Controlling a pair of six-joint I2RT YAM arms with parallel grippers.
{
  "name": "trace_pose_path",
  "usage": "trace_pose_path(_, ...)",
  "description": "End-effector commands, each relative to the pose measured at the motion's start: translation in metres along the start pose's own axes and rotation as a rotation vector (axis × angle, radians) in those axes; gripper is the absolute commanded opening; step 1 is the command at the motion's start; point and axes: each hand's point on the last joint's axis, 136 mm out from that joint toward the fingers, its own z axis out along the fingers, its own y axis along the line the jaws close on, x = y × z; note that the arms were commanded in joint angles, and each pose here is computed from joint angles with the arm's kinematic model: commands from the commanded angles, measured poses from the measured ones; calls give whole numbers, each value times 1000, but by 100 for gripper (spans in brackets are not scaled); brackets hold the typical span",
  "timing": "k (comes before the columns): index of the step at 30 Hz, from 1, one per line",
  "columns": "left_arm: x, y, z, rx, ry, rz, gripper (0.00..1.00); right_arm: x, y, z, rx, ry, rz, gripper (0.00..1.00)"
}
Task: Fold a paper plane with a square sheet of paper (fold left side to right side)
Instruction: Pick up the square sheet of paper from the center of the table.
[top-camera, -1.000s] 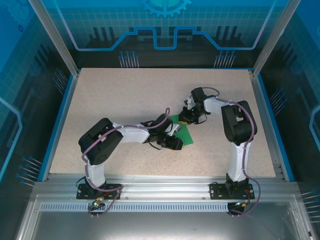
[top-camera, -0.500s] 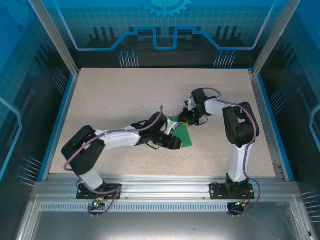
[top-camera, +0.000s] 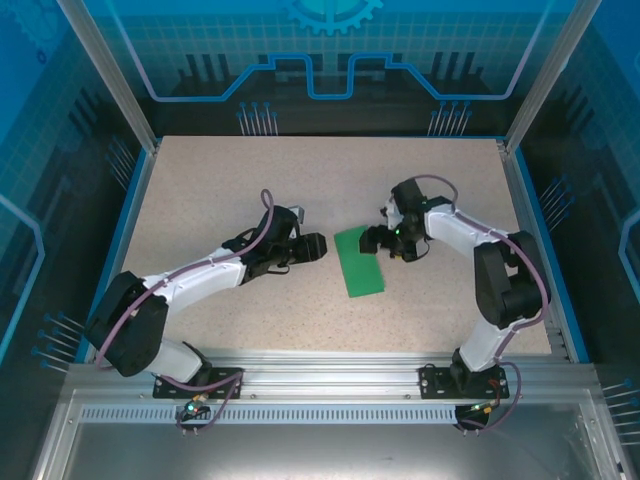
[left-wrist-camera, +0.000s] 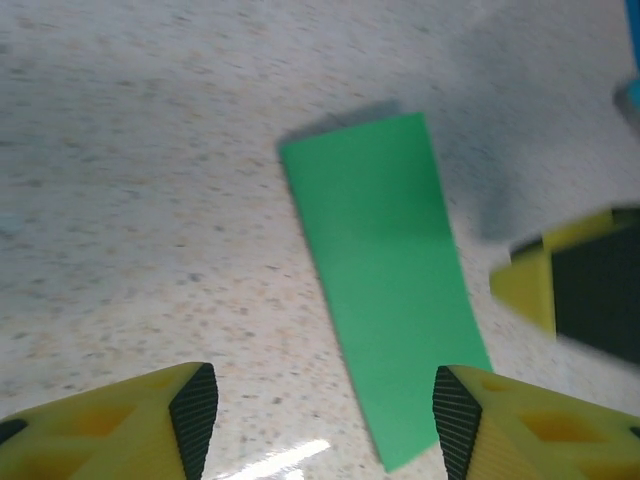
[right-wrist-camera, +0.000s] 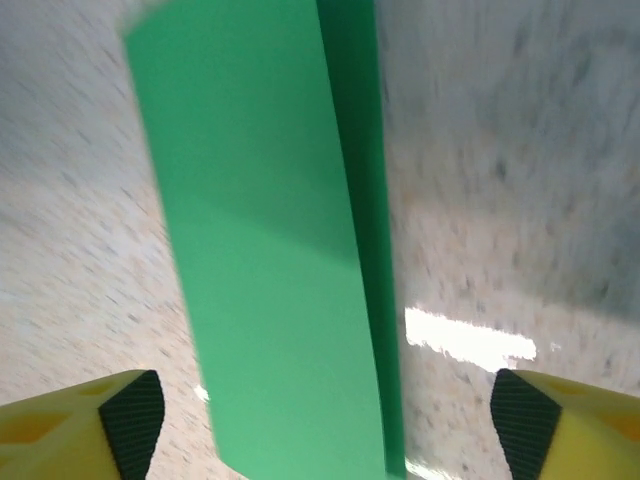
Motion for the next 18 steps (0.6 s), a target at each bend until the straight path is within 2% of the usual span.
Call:
trace_pose_path(1,-2,24,-7,-114,-46,-42,64,35,-5,10,69,84,6,98)
trace_pose_path(8,-1,25,-10,-130,-40,-29,64,57,12,22,36,142,-1,98)
trace_pose_path(15,-3,27,-13,-146,-43,-10,64,66,44,21,-95,163,9,82)
trace_pose_path(18,-5,26,-16,-146,-47,7,64,64,61,16,-170,142,11,80)
